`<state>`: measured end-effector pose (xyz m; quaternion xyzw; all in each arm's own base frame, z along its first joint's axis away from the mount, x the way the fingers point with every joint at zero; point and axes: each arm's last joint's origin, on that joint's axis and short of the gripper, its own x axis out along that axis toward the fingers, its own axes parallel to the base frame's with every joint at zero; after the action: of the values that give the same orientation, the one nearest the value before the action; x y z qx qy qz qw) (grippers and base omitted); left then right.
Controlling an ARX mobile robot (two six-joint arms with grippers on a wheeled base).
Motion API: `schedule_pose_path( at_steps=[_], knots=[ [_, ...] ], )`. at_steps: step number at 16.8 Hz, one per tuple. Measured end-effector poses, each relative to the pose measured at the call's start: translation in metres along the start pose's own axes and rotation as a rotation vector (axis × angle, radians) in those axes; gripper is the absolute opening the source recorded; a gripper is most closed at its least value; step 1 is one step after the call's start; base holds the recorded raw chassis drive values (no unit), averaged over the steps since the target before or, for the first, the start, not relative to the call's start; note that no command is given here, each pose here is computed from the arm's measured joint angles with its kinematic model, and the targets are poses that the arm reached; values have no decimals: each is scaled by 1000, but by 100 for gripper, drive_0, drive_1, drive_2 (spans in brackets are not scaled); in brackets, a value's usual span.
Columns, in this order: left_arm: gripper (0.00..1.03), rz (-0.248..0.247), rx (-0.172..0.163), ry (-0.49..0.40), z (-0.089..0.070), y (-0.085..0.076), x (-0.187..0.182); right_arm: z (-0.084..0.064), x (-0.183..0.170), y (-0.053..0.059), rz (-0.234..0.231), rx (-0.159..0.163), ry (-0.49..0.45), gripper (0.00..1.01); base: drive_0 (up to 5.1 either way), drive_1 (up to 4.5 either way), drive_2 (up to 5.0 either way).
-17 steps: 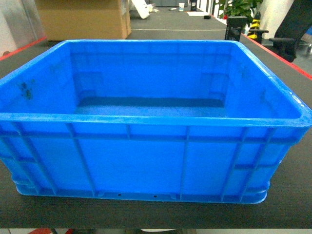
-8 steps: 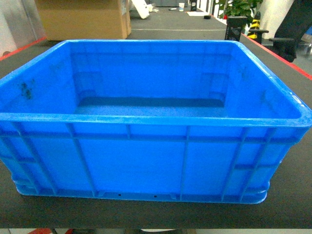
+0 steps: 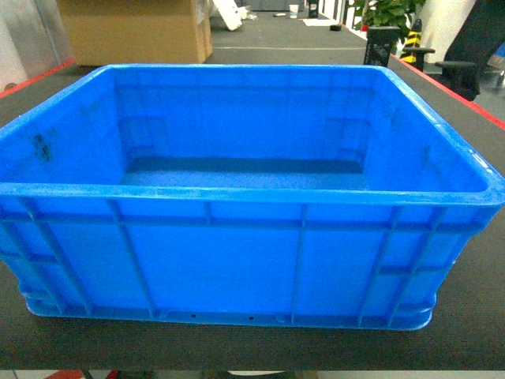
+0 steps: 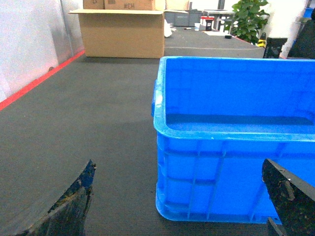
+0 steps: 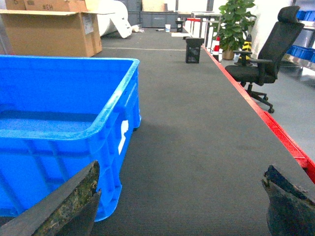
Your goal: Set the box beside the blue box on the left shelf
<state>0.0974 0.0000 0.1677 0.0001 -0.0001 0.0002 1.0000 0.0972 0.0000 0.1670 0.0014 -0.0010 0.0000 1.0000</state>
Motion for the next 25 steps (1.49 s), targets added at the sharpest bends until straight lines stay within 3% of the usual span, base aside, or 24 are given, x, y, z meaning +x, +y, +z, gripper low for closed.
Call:
schedule_pose_path(
  at_steps=[12, 13, 14, 15, 16, 18, 20, 23, 25],
  knots=[
    [98, 0, 0, 0, 0, 0, 0, -1, 0, 0, 2, 0, 8, 98, 0, 0, 0],
    [98, 57, 5, 71, -3, -1, 0, -5, 1, 1, 24, 26, 147, 98, 0, 0, 0],
    [98, 127, 31, 164, -3, -4, 4, -8, 5, 5, 45, 45, 207, 98, 0, 0, 0],
    [98, 193, 39, 171, 0, -1, 10, -2, 10, 6, 70, 66, 181, 98, 0, 0, 0],
    [98, 207, 31, 124, 16, 3, 19, 14, 18, 7, 70, 77, 133, 98, 0, 0, 0],
    [98, 162, 38, 21, 59, 8, 53, 47, 49, 15, 96, 72, 67, 98, 0, 0, 0],
    [98, 94, 40, 48, 84, 8, 112, 70, 105, 31, 120, 61, 115, 98, 0, 0, 0],
    [98, 54, 45, 198, 86, 6, 190, 65, 191, 53, 80, 41, 343, 98, 0, 0, 0],
    [98, 30, 43, 277, 73, 3, 226, 59, 225, 66, 74, 48, 435, 98, 0, 0, 0]
  ],
)
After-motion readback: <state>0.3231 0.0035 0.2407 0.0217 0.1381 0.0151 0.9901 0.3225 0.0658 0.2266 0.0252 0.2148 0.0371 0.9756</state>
